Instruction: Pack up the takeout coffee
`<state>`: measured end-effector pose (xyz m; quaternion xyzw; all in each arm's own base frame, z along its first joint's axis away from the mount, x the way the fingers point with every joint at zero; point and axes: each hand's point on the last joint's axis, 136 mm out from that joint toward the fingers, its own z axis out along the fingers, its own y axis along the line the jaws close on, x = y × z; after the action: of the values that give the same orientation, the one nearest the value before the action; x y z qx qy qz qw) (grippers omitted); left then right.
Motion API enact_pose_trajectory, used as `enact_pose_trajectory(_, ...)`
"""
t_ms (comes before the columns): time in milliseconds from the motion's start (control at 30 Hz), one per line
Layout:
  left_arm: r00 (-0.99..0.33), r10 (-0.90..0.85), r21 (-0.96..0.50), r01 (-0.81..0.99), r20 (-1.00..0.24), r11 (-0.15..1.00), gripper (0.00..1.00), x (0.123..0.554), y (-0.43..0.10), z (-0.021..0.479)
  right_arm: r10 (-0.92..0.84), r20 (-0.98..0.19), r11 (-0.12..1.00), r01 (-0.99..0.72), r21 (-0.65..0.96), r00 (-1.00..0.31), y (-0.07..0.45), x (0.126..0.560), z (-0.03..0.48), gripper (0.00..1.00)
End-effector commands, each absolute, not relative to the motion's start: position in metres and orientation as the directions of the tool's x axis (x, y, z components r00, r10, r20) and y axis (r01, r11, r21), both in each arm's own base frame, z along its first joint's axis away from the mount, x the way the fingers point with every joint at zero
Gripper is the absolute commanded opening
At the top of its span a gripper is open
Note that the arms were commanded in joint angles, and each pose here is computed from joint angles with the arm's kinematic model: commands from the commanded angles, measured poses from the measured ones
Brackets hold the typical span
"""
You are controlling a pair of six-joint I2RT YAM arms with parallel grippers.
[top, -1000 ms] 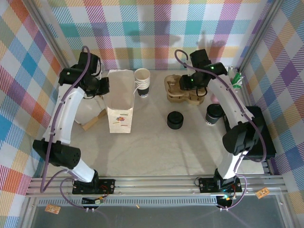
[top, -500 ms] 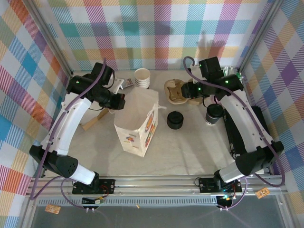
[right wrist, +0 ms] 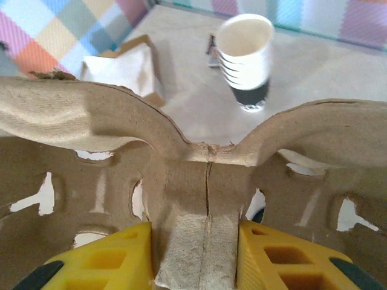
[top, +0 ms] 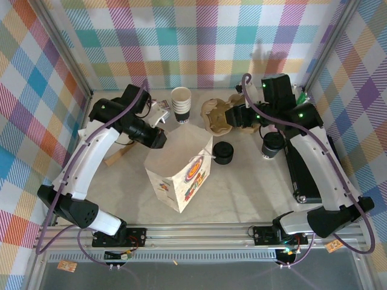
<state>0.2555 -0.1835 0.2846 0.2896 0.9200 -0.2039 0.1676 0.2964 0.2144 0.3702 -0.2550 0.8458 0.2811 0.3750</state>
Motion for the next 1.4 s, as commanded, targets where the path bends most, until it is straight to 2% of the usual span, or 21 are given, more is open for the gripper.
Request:
enact_pose_trajectory(0, -0.757, 0.467, -0.254, 0.614, -0.458, 0.747, 0.31, 0.265, -0.186, 0.286, -0.212, -0.838, 0.599, -0.745, 0.295, -0.502, 0.234, 0.283, 0.399, 0.35)
enact_pose_trajectory(67, -0.76, 0.436, -0.243, 0.594, -0.482, 0.767, 0.43, 0.269, -0.185, 0.293, -0.207, -0.853, 0.568, -0.769, 0.295, -0.48, 0.24, 0.28, 0.409, 0.35)
enact_pose_trajectory(167, -0.76, 0.376, -0.245, 0.562, -0.53, 0.79, 0.49, 0.271, -0.183, 0.305, -0.202, -0.869, 0.506, -0.808, 0.301, -0.451, 0.252, 0.272, 0.424, 0.35)
enact_pose_trajectory(367, -0.746, 0.269, -0.237, 0.495, -0.61, 0.836, 0.48, 0.263, -0.169, 0.33, -0.21, -0.882, 0.395, -0.862, 0.317, -0.421, 0.278, 0.252, 0.443, 0.35)
enact_pose_trajectory(633, -0.709, 0.147, -0.286, 0.453, -0.69, 0.844, 0.53, 0.238, -0.156, 0.354, -0.244, -0.859, 0.219, -0.889, 0.402, -0.449, 0.314, 0.219, 0.448, 0.35)
enact_pose_trajectory(867, -0.734, 0.145, -0.255, 0.404, -0.663, 0.879, 0.48, 0.22, -0.137, 0.335, -0.302, -0.827, 0.134, -0.88, 0.455, -0.473, 0.338, 0.19, 0.439, 0.34)
enact_pose_trajectory(1033, -0.763, 0.148, -0.245, 0.375, -0.629, 0.894, 0.48, 0.212, -0.13, 0.315, -0.363, -0.787, 0.13, -0.863, 0.487, -0.499, 0.351, 0.176, 0.423, 0.34)
enact_pose_trajectory(1367, -0.763, 0.102, -0.264, 0.341, -0.638, 0.902, 0.44, 0.198, -0.12, 0.299, -0.482, -0.686, 0.246, -0.835, 0.491, -0.545, 0.357, 0.175, 0.371, 0.34)
